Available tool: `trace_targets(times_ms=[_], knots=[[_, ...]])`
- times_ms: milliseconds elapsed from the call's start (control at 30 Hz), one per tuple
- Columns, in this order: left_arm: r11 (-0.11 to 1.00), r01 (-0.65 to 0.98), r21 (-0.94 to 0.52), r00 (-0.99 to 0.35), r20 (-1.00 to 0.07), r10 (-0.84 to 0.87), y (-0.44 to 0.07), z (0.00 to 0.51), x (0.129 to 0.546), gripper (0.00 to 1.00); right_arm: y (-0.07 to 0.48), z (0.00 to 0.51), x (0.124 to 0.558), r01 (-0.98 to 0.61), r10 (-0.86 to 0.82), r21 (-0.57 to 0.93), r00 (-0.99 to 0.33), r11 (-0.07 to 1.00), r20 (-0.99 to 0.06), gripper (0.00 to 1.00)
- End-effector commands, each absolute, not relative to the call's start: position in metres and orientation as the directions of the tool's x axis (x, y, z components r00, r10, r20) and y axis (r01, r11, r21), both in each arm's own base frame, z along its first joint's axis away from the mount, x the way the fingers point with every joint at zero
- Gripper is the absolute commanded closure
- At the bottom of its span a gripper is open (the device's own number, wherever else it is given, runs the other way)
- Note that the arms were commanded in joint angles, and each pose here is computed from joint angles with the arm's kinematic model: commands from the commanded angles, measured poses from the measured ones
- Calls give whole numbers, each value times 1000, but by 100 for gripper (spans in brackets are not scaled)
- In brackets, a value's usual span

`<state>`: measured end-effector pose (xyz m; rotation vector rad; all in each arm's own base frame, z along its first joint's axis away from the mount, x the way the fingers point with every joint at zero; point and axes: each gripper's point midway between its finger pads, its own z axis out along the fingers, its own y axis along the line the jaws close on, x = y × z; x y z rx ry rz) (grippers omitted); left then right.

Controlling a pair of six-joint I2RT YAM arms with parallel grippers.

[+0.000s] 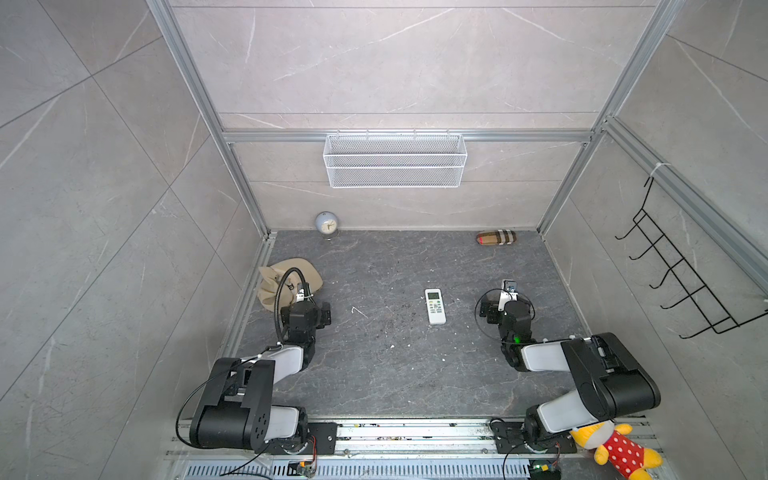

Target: Load the batteries into the remote control

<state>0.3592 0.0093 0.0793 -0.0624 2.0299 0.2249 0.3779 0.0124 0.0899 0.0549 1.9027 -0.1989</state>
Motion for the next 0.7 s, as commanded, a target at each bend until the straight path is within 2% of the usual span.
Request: trace_targets(times_ms=[0, 300, 367, 433, 467, 667], knots=[[968, -197, 155, -277, -956, 96, 18, 110, 371, 0, 16, 96, 382, 117, -52, -94, -319, 989, -946, 1], [976, -201, 82, -326, -945, 12, 29, 95, 372, 0, 16, 96, 383, 116, -50, -91, -316, 989, -948, 1], [971, -225, 85, -293, -956, 15, 36, 96, 379, 0, 16, 96, 383, 115, -50, -91, -315, 989, -948, 1], [979, -192, 71, -351, -936, -1, 32, 89, 376, 0, 16, 96, 383, 114, -50, -90, -316, 989, -947, 1], [976, -202, 76, -319, -948, 7, 33, 92, 379, 0, 16, 95, 383, 115, -50, -91, -316, 989, -947, 1], [975, -213, 70, -355, -935, -10, 36, 89, 379, 0, 16, 96, 383, 116, -50, -91, -315, 989, -948, 1]])
